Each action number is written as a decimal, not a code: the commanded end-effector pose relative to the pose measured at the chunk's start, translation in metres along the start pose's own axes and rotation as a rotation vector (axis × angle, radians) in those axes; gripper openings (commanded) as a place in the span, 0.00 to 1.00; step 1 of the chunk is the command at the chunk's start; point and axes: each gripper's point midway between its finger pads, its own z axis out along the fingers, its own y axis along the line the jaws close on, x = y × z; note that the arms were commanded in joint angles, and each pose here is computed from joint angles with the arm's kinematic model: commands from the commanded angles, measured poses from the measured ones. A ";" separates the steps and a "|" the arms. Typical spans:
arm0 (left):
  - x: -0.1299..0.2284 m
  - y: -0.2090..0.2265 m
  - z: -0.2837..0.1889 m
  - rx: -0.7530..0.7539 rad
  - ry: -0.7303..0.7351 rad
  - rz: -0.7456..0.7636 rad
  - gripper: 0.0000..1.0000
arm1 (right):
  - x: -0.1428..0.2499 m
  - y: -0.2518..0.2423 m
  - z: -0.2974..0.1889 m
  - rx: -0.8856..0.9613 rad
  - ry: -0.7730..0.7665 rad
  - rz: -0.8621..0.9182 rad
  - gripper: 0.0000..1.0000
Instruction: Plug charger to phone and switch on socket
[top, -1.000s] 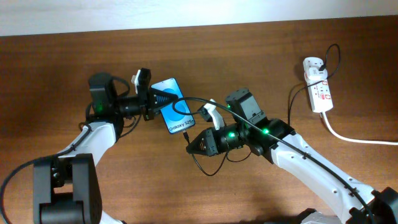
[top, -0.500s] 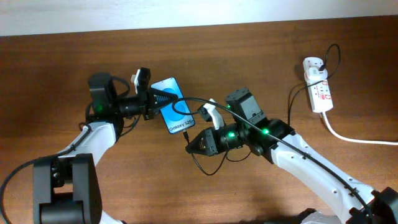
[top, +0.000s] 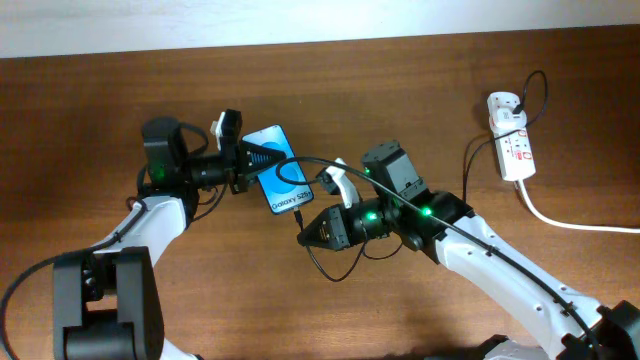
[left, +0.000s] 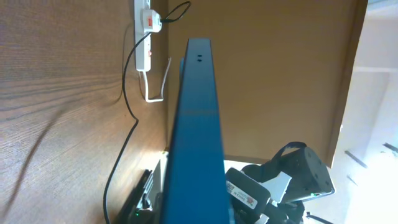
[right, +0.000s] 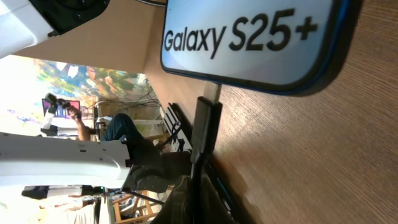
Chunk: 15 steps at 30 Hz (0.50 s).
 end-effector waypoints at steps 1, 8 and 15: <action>0.011 -0.016 0.000 0.037 0.066 0.083 0.00 | -0.004 0.007 -0.002 -0.005 -0.021 -0.042 0.05; 0.020 -0.020 0.002 0.061 0.118 0.104 0.00 | -0.013 -0.004 -0.003 0.062 -0.070 -0.056 0.06; 0.028 -0.023 0.002 0.084 0.160 0.129 0.00 | -0.023 -0.012 -0.005 0.114 -0.116 -0.108 0.06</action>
